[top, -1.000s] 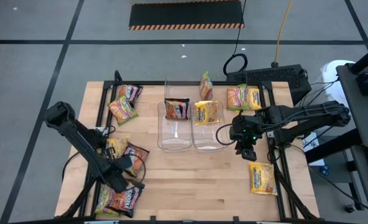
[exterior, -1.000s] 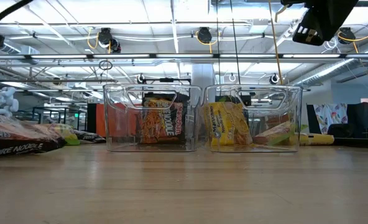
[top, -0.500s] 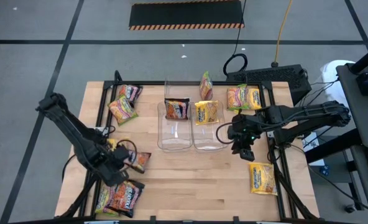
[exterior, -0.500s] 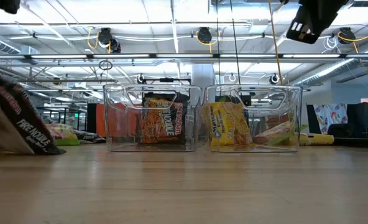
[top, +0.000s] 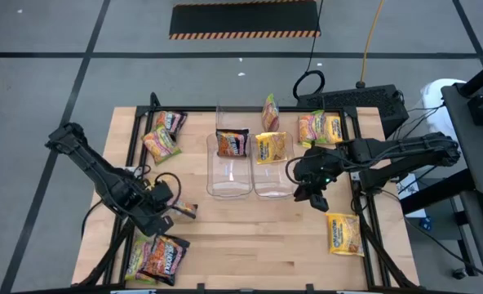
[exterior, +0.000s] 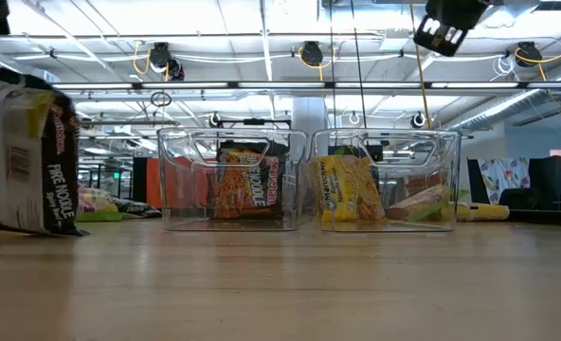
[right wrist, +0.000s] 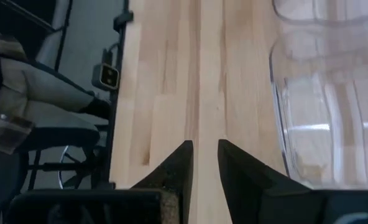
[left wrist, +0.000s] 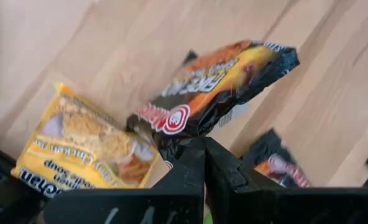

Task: Sort Maruchan noodles
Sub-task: Put the black noodle pack into the left transparent bin

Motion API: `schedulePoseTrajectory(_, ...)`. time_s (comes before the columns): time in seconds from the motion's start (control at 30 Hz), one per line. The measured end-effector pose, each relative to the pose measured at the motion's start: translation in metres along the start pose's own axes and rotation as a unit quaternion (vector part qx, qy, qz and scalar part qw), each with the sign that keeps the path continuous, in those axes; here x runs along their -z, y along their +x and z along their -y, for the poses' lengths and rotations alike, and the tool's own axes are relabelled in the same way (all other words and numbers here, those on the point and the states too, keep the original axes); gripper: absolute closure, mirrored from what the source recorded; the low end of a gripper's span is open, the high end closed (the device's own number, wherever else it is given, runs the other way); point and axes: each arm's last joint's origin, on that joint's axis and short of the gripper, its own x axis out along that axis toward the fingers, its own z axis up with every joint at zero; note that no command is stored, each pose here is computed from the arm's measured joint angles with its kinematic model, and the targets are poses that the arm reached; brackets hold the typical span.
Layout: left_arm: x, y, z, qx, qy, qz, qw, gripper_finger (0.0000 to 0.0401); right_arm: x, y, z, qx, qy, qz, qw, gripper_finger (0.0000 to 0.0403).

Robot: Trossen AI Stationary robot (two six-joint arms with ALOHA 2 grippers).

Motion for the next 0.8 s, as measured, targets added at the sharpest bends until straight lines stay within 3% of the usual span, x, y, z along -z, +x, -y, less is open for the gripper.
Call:
schedulePoseTrajectory(0.23, -0.011, -0.007, 0.001, 0.004, -0.023, 0.038, 0.999, 0.0401, -0.018, -0.002, -0.007, -0.031, -0.034, 0.091, 0.995, 0.0335)
schedulePoseTrajectory(0.43, -0.017, -0.012, 0.003, 0.011, -0.038, 0.062, 0.997, 0.0401, -0.025, -0.004, -0.01, -0.04, -0.073, 0.129, 0.988, 0.0335)
schedulePoseTrajectory(0.8, -0.022, -0.018, 0.004, 0.019, -0.044, 0.083, 0.995, 0.0401, -0.032, 0.005, -0.006, 0.008, -0.08, 0.151, 0.985, 0.0335)
